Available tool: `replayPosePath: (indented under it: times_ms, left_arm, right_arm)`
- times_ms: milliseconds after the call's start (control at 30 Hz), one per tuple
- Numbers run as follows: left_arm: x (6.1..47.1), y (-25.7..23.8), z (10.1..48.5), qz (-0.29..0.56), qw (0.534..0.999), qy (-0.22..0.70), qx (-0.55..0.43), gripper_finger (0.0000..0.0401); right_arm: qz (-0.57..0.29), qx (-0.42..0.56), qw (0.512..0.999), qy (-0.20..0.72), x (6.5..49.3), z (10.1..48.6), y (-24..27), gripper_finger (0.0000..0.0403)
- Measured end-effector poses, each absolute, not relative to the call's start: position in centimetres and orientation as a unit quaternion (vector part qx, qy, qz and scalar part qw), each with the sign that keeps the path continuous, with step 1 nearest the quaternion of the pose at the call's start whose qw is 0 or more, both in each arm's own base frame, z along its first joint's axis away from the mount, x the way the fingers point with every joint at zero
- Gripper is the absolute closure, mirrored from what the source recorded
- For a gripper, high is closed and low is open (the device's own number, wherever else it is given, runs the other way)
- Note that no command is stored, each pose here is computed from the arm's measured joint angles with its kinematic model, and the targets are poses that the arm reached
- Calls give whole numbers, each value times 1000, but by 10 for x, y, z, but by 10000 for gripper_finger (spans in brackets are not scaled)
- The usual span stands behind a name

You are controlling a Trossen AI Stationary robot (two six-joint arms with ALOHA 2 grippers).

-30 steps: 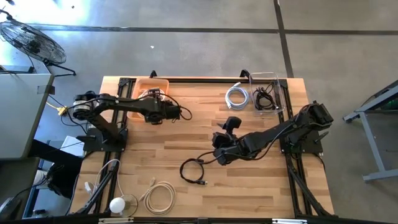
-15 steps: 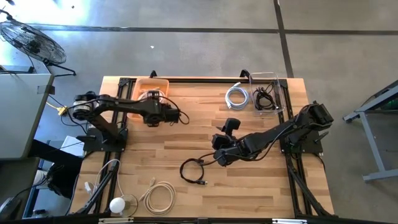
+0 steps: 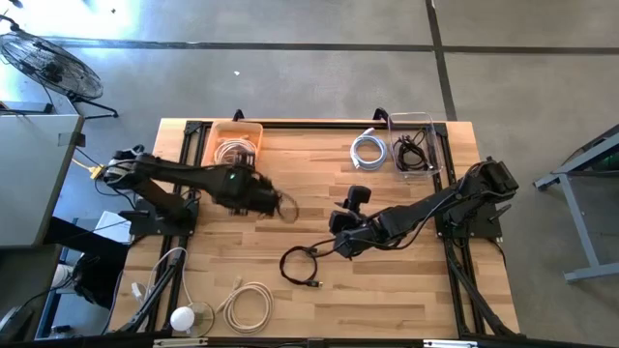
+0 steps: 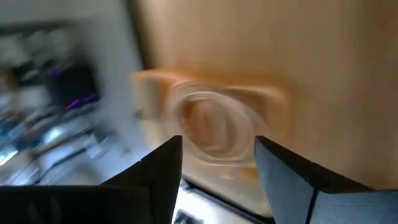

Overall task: Sort HDMI cables
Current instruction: Put the brown HDMI cable into the orange bin

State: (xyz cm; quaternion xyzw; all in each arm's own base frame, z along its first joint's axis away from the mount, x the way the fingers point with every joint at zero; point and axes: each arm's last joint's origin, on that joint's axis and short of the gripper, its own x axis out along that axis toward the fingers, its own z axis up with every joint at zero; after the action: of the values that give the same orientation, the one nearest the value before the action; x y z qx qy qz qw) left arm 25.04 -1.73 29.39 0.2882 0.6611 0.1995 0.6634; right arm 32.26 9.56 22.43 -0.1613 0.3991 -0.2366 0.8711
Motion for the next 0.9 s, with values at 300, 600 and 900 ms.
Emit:
replayPosePath:
  times_ms: [300, 600, 900]
  left_arm:
    - [236, -112, 313, -81, 747, 638, 168, 207]
    - [220, -190, 298, -153, 825, 527, 136, 207]
    - [214, -209, 262, -51, 879, 474, 7, 207]
  right_arm:
    - [-200, -135, 877, 415, 322, 223, 100, 219]
    - [-184, -134, 884, 409, 317, 223, 114, 218]
    - [-174, -132, 888, 404, 313, 223, 126, 219]
